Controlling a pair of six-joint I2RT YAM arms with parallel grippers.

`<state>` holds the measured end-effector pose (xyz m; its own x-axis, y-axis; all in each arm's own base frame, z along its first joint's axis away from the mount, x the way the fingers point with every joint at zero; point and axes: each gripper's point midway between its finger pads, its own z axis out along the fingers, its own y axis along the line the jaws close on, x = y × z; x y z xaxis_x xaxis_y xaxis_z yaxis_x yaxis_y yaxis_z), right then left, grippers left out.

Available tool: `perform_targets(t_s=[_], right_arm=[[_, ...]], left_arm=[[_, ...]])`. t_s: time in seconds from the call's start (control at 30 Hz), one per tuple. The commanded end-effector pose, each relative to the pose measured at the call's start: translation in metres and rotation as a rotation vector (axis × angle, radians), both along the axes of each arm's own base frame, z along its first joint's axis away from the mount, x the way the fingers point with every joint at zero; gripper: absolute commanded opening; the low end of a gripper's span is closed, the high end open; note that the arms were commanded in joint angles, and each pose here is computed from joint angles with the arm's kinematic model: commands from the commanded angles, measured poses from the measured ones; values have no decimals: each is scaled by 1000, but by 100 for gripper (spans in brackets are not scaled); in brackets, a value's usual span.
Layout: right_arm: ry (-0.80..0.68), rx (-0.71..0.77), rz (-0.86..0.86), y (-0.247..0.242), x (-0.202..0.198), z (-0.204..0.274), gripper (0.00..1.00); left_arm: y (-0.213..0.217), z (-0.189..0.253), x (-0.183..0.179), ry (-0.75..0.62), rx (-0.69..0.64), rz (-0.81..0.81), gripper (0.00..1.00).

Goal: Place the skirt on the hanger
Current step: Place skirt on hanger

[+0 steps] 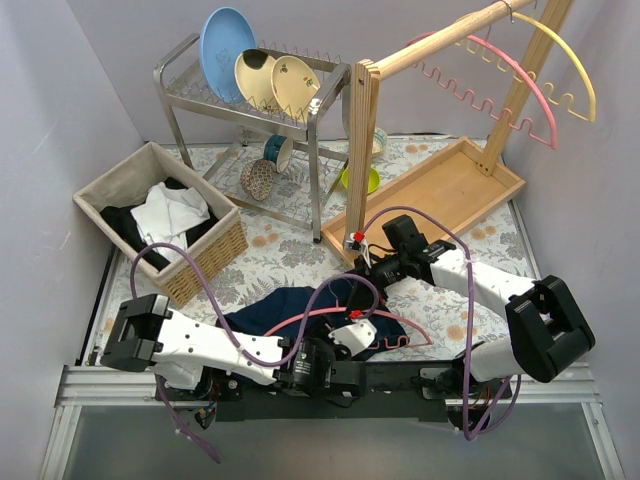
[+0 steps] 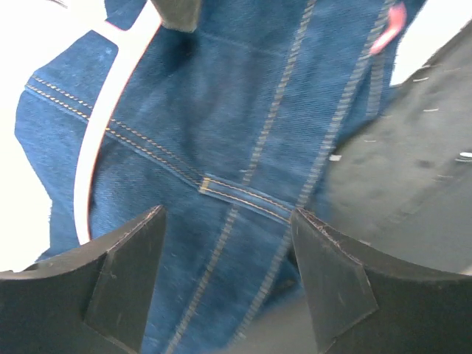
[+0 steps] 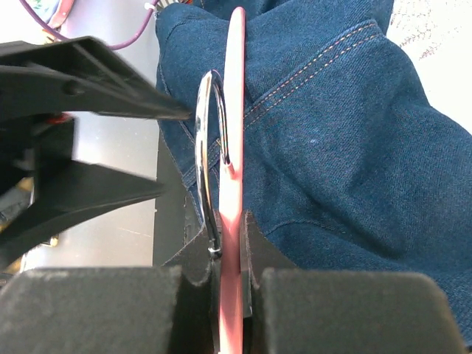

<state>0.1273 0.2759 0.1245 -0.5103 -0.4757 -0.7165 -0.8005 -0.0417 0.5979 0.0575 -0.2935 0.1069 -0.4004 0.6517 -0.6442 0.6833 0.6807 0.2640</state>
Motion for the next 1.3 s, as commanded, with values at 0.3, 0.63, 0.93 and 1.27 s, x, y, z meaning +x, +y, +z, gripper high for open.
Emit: perform_targets(t_s=[0.3,0.63,0.93,1.27], right_arm=[[-1,67,34,6,1,22,1],[0,71,33,5,1,23,1],[-1,75,35,5,0,24,1],[4,82,41,5,-1,26,1]], left_arm=[[4,-40,28,-142,90,-44,64],[-27,-26,8,-31,22,-119,72],[-32,-29,6,-30,-4,-135,84],[-8,-39,35,-196,101,6,78]])
